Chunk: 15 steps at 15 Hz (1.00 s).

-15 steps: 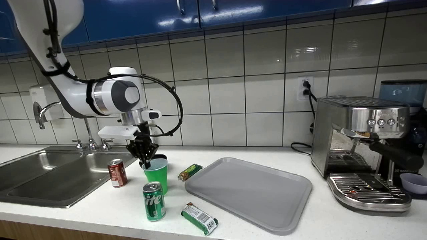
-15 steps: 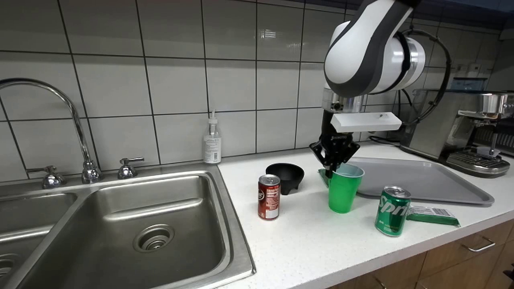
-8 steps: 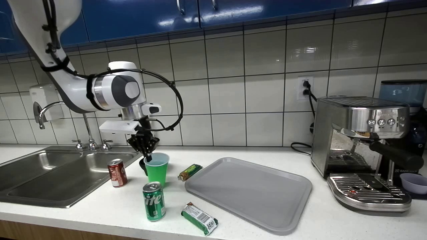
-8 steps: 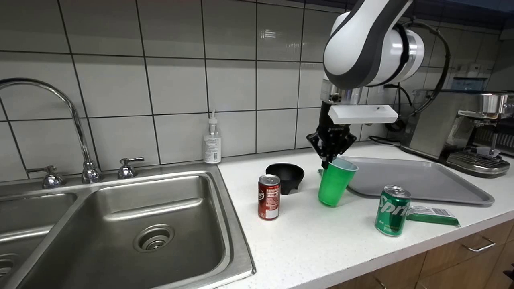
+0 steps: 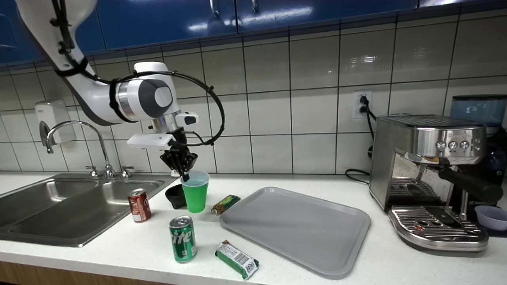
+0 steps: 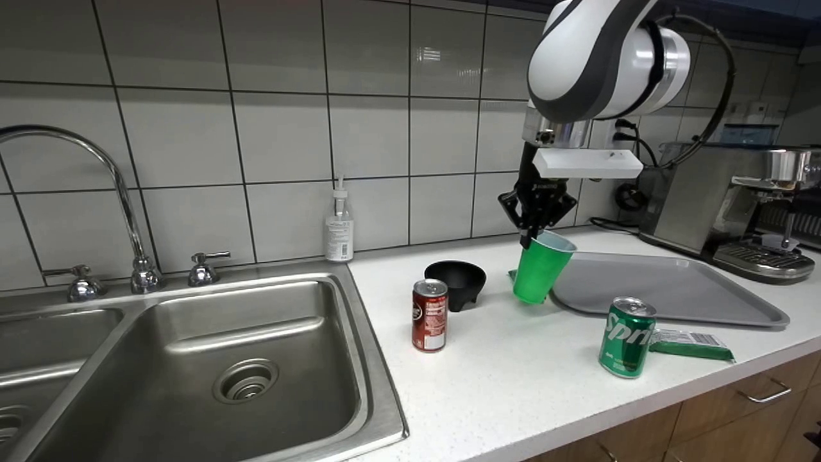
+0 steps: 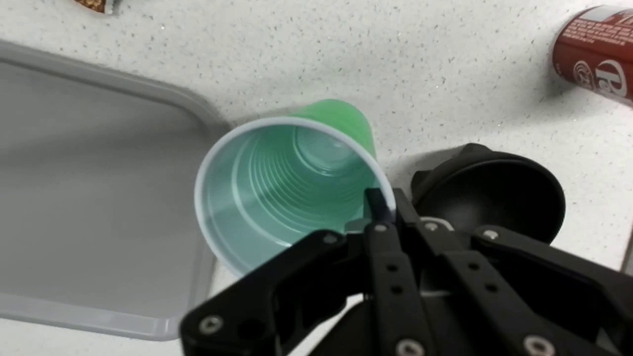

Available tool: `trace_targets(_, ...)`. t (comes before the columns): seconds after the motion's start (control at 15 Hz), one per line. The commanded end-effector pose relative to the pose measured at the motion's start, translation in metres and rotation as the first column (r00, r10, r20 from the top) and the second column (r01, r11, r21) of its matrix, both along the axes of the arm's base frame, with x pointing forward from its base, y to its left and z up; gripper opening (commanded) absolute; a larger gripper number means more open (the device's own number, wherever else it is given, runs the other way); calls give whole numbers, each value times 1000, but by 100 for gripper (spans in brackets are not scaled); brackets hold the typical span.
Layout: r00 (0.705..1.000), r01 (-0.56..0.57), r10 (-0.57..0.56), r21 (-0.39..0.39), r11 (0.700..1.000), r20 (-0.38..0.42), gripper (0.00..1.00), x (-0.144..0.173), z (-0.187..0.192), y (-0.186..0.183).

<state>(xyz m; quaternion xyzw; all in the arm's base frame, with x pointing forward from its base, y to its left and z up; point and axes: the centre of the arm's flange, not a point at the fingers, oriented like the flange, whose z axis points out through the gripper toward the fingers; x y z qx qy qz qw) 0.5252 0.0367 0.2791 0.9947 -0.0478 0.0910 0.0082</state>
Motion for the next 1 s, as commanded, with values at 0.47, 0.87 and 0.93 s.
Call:
trace_targets(0.47,992,104,-100,-62,993,71,1,11,25,-74)
trace_targets(0.87,984,163,-154,-99,982,89,1,16,27,-115)
trace_targets(0.93,982,175,-165,-104,979,93,1,17,28,-121)
